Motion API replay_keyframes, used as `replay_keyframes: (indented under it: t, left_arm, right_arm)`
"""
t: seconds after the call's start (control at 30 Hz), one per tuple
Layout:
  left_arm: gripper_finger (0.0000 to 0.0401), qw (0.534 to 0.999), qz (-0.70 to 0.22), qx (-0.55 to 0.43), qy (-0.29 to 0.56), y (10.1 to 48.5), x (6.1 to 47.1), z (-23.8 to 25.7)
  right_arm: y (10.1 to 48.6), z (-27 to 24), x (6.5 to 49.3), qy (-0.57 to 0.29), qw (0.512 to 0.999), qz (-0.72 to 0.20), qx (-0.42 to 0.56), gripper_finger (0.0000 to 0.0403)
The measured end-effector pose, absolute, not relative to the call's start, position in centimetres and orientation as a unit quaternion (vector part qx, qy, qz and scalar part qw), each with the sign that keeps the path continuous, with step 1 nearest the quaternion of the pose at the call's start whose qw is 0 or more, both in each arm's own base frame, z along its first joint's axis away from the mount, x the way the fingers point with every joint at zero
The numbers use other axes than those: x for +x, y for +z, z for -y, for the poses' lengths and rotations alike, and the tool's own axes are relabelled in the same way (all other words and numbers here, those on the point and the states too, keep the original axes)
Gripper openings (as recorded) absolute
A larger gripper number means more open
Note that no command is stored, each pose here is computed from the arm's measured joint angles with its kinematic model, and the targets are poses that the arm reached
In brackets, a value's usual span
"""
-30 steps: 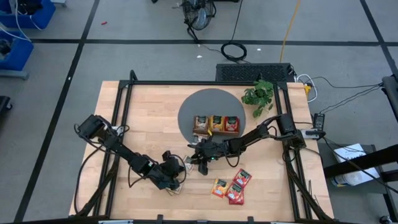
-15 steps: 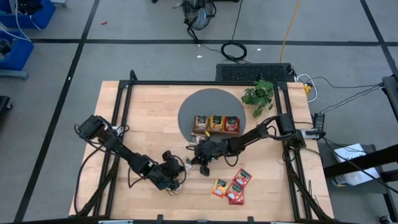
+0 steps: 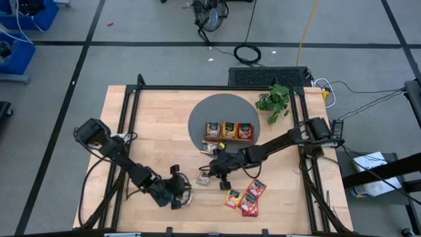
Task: Pick & Place Tea
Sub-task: Put the brown tea packet into the left section of the wooden organizer
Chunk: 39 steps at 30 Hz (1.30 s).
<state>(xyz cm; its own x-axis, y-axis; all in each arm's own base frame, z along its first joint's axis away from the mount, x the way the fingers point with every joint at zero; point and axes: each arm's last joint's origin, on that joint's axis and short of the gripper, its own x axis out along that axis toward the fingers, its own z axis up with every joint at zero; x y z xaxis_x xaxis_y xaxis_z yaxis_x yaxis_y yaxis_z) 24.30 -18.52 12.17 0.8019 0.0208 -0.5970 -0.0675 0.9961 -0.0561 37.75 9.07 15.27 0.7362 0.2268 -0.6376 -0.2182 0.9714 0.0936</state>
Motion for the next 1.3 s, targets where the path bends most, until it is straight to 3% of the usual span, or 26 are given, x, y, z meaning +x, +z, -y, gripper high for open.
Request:
replay_keyframes:
  t: [0.27, 0.5, 0.83, 1.3]
  left_arm:
    - [0.0042, 0.949, -0.315, -0.023, 0.010, 12.1, 23.4, 19.5]
    - [0.0042, 0.950, -0.313, -0.019, 0.009, 12.1, 23.3, 19.6]
    - [0.0042, 0.948, -0.317, -0.014, 0.007, 12.1, 23.1, 19.7]
    - [0.0042, 0.948, -0.317, -0.015, 0.008, 12.1, 23.1, 19.7]
  right_arm:
    - [22.8, -6.8, 38.7, 0.050, 0.889, -0.443, -0.106, 0.0000]
    - [27.7, -1.7, 39.5, 0.005, 0.868, -0.466, -0.172, 0.0000]
    - [25.5, 4.0, 38.8, -0.039, 0.847, -0.504, -0.165, 0.0000]
    - [22.3, 5.9, 38.1, -0.030, 0.829, -0.523, -0.197, 0.0000]
